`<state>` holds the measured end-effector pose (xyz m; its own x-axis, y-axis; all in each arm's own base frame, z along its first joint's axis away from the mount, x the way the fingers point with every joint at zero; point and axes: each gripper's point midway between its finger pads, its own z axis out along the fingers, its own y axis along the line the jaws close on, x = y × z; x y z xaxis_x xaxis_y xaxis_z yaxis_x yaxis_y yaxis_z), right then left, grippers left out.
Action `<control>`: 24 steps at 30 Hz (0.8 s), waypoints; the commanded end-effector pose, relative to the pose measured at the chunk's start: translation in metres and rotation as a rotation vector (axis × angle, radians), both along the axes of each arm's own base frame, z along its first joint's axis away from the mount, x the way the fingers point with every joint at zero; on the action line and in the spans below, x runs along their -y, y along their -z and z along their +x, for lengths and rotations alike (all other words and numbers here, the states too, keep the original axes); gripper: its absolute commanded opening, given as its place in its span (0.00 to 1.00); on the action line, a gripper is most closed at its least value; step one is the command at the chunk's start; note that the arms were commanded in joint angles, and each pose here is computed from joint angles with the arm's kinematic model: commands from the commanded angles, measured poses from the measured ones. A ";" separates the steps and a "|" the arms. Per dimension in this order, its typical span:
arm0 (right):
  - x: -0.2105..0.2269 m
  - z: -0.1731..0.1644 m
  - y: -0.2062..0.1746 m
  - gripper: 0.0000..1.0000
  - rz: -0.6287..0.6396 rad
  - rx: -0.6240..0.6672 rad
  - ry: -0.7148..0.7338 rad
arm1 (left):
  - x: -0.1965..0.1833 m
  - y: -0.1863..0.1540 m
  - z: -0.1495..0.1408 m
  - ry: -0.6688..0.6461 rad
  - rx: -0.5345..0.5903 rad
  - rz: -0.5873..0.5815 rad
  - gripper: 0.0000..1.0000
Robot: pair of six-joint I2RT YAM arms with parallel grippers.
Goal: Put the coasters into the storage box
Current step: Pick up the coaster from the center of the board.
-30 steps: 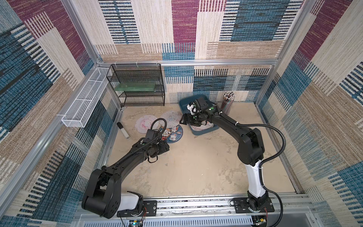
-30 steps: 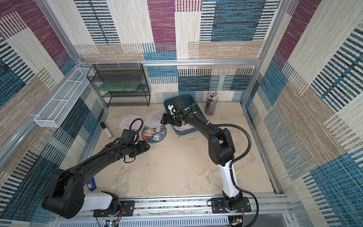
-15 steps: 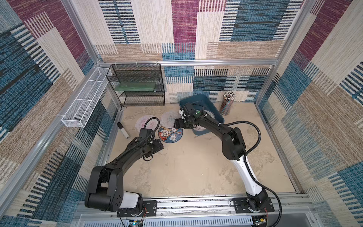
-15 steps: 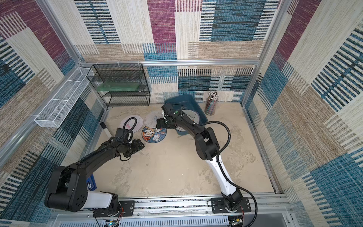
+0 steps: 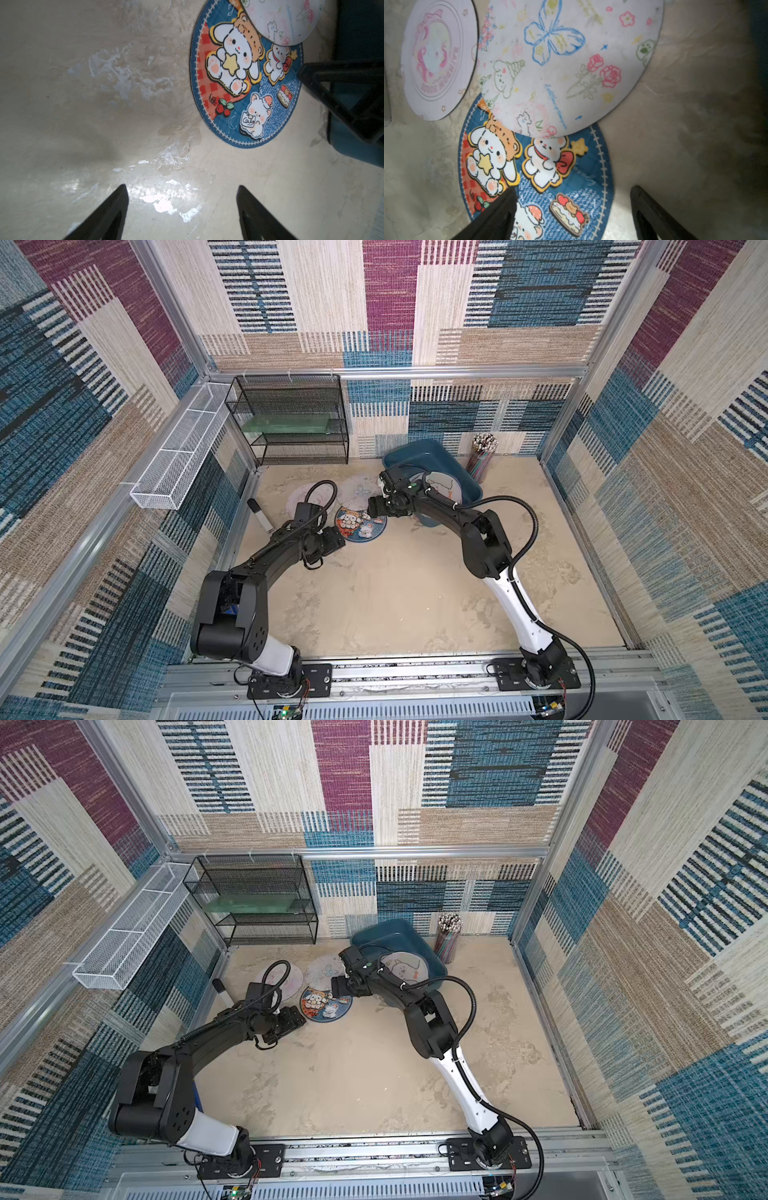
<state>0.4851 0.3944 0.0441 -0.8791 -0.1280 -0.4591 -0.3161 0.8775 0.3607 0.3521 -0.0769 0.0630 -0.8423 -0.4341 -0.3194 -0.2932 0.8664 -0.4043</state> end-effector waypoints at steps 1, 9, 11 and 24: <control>-0.017 -0.022 0.007 0.87 0.056 -0.080 -0.034 | 0.000 -0.005 0.010 0.015 0.031 -0.006 0.81; -0.033 -0.062 -0.004 0.86 0.113 -0.135 -0.091 | -0.011 -0.004 0.013 -0.004 0.032 -0.003 0.81; -0.038 -0.073 -0.013 0.86 0.145 -0.142 -0.113 | -0.015 -0.003 0.012 -0.008 0.030 -0.001 0.81; -0.015 -0.062 -0.051 0.87 0.119 -0.061 -0.048 | -0.021 -0.008 0.049 0.027 0.080 0.010 0.79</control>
<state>0.4219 0.4116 0.0838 -0.9075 -0.1338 -0.3982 -0.3349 0.8025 0.4937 0.3839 -0.0534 0.0628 -0.8263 -0.4508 -0.3376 -0.3022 0.8607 -0.4097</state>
